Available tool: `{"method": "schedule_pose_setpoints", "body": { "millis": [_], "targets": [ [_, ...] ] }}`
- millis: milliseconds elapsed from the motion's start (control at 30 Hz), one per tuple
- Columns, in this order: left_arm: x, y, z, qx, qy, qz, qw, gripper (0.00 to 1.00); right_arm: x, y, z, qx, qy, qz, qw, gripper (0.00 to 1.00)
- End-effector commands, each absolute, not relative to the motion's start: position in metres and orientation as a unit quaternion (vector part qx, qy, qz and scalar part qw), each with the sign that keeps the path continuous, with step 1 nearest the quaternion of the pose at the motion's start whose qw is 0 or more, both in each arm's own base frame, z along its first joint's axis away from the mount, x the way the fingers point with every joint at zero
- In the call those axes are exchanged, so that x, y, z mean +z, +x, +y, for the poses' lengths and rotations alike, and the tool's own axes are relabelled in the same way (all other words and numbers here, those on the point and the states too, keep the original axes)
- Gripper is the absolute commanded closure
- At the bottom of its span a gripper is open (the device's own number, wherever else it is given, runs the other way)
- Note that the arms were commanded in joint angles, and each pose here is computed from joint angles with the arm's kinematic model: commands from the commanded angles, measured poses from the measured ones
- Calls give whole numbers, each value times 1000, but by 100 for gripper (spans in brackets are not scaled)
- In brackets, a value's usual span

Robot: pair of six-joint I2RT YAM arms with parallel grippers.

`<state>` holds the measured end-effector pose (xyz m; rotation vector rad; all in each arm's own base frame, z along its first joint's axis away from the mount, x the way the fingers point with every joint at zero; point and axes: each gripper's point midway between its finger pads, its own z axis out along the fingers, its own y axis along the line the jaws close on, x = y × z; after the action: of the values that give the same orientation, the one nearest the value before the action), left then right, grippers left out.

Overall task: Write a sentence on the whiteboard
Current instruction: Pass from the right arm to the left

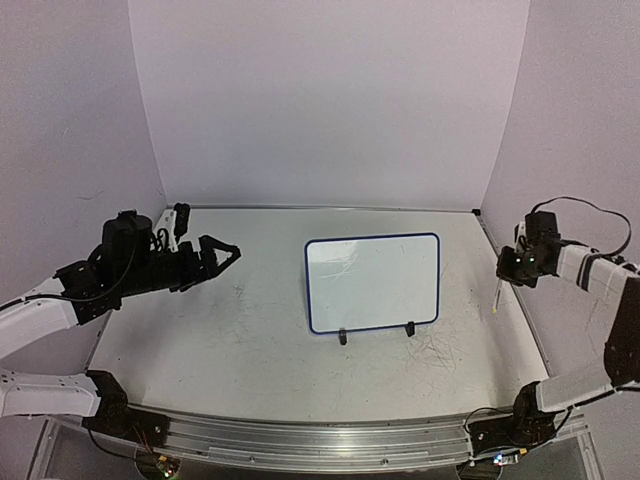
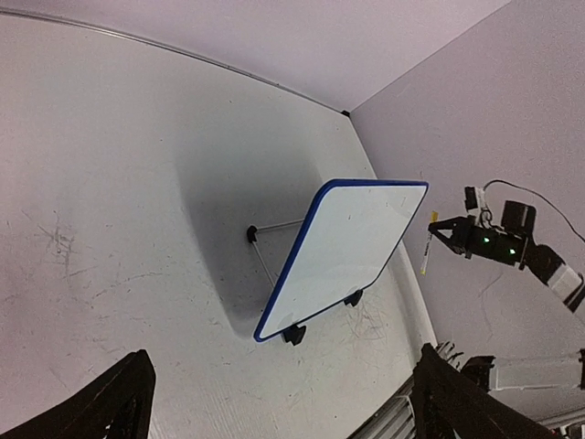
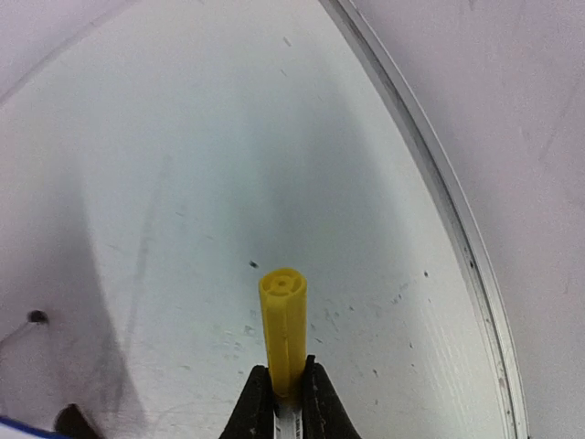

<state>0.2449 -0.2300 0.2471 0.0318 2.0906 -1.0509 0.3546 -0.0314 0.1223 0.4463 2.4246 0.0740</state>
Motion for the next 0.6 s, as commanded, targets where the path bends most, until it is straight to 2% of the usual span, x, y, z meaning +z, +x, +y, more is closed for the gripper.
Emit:
{"method": "schedule_pose_setpoints", "body": {
  "millis": [0, 133, 233, 333, 400, 567],
  "targets": [
    [274, 254, -228, -439, -33, 803, 402, 1, 234, 364, 19, 150, 75, 846, 506, 100],
    [269, 255, -243, -456, -31, 810, 369, 1, 300, 330, 113, 238, -70, 783, 570, 100],
    [260, 256, -255, -464, -23, 816, 344, 4, 305, 298, 182, 290, -173, 763, 551, 100],
    [252, 257, -266, -478, -27, 818, 320, 6, 270, 269, 247, 311, -260, 775, 485, 100],
    [249, 257, -275, -490, -30, 816, 305, 7, 236, 254, 281, 288, -302, 791, 447, 100],
    [246, 252, -298, -510, -19, 816, 271, 13, 184, 233, 339, 232, -368, 804, 405, 100]
  ]
}}
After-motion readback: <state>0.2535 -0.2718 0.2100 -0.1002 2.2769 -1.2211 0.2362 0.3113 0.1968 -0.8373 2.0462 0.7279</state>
